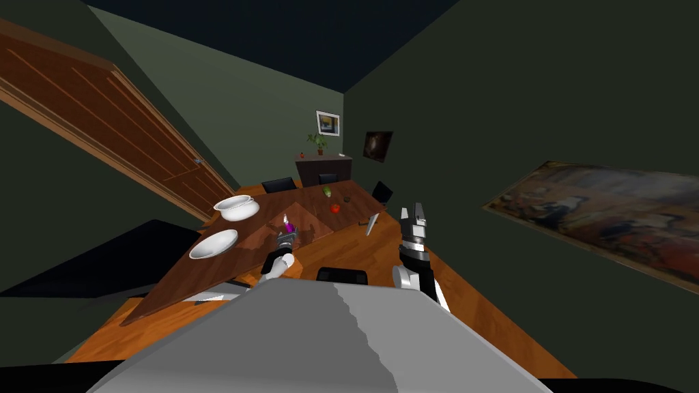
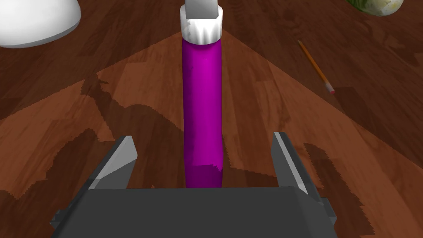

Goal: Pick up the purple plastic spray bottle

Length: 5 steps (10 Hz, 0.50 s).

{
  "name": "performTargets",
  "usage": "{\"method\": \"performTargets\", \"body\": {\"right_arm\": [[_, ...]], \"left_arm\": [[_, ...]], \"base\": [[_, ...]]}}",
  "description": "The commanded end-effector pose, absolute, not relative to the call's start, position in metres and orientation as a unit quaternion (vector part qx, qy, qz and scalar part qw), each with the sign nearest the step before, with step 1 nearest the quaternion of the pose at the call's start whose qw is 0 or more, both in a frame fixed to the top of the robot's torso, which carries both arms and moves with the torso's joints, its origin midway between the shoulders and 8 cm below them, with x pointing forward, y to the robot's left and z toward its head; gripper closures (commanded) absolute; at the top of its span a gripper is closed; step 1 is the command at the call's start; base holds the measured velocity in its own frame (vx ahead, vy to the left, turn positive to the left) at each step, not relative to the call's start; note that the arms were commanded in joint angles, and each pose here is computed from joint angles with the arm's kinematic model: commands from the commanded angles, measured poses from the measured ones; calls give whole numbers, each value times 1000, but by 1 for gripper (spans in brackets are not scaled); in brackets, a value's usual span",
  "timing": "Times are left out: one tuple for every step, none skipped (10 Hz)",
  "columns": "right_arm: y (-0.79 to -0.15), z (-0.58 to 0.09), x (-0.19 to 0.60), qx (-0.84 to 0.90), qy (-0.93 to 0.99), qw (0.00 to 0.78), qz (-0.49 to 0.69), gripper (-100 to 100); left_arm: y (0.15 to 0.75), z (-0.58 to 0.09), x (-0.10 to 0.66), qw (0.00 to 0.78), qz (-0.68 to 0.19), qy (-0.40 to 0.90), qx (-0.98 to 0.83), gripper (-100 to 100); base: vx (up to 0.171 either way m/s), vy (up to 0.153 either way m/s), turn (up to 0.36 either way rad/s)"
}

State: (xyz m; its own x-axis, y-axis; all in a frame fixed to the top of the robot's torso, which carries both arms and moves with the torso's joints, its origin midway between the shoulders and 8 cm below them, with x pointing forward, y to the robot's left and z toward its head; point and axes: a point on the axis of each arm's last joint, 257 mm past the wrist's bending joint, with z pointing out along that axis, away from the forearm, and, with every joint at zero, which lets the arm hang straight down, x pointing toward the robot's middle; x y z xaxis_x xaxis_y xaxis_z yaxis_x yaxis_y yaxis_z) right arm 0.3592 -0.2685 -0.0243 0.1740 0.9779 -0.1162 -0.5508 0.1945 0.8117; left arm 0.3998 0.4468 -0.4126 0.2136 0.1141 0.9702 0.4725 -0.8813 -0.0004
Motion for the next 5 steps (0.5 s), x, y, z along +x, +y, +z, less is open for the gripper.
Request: {"method": "performTargets", "body": {"right_arm": [[-268,-24,359,319,335,697,549,0],[-269,-24,359,319,335,697,549,0],[-268,-24,359,319,335,697,549,0],[-269,-24,359,319,335,697,549,0],[-269,-24,359,319,335,697,549,0]], "left_arm": [[463,-413,394,150,-597,-199,-763,-100],[482,-414,392,161,-594,-196,-763,-100],[491,-413,389,160,-594,-201,-762,-100],[491,-413,389,155,-596,-208,-760,-100],[514,-412,386,168,-593,-205,-760,-100]], "base": [[-17,-76,-66],[-13,-101,-110],[-18,-88,-72],[-7,-38,6],[-9,-69,-153]]}}
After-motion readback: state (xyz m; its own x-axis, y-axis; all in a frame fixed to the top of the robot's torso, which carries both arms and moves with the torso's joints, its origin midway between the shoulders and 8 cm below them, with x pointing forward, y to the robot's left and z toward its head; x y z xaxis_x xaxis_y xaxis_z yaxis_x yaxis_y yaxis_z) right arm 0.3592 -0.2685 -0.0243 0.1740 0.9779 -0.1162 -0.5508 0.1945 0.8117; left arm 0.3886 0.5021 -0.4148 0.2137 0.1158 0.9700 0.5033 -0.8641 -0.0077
